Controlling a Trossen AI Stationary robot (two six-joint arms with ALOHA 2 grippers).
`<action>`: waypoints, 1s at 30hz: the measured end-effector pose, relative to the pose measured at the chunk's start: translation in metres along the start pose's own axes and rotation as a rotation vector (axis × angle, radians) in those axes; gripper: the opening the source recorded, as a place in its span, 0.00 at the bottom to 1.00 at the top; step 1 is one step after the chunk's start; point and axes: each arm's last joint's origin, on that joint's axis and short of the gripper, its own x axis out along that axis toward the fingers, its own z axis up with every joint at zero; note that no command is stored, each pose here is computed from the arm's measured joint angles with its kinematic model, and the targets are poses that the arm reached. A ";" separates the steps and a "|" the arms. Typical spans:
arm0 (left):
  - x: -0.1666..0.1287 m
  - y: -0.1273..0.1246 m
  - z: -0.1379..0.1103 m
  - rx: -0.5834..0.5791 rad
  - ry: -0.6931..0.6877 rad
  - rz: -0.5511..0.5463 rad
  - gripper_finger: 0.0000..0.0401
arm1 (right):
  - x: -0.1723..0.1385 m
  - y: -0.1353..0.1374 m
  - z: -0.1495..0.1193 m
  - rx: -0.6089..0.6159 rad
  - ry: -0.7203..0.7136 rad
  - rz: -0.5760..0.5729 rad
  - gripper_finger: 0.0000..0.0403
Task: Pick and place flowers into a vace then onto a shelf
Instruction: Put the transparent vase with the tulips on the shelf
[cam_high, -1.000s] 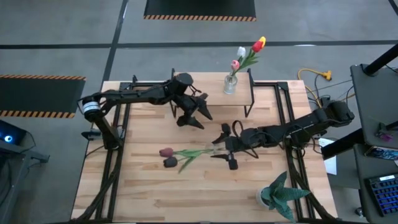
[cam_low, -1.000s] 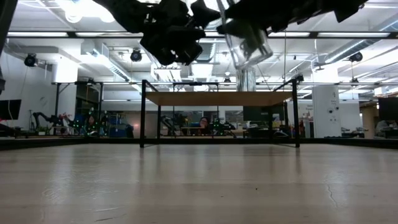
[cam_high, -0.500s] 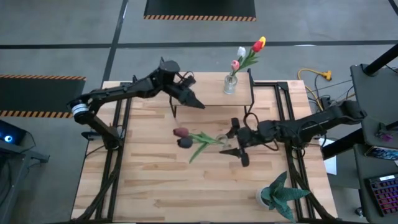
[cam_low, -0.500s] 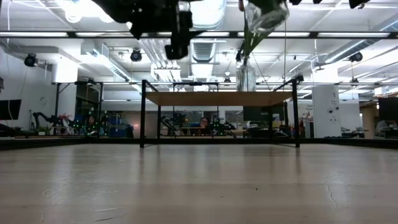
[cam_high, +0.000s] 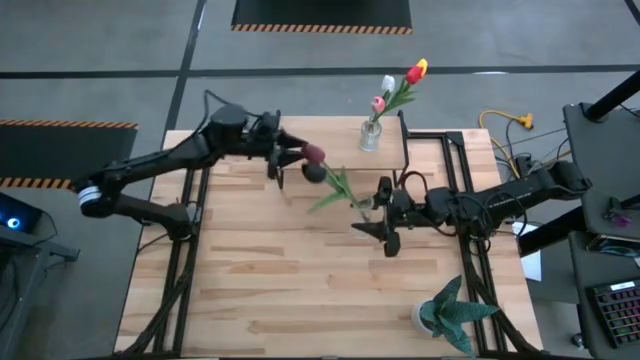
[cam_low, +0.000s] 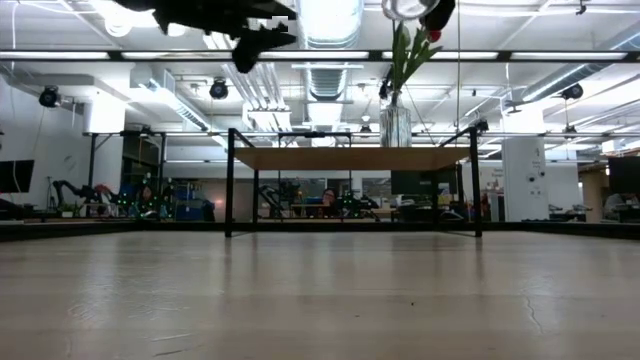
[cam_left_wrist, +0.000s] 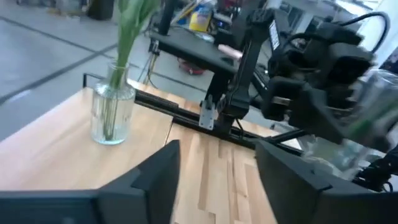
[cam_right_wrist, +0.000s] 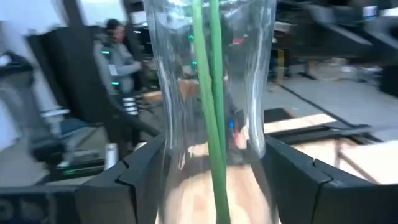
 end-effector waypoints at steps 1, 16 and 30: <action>-0.007 -0.002 -0.003 0.007 -0.014 -0.001 0.46 | 0.001 -0.001 -0.001 -0.002 -0.003 -0.029 0.54; -0.098 -0.027 -0.080 0.113 -0.270 -0.081 0.01 | 0.058 -0.041 -0.009 -0.067 -0.095 -0.323 0.54; -0.113 -0.030 -0.100 0.130 -0.301 -0.088 0.00 | 0.131 -0.117 -0.012 -0.135 -0.140 -0.689 0.54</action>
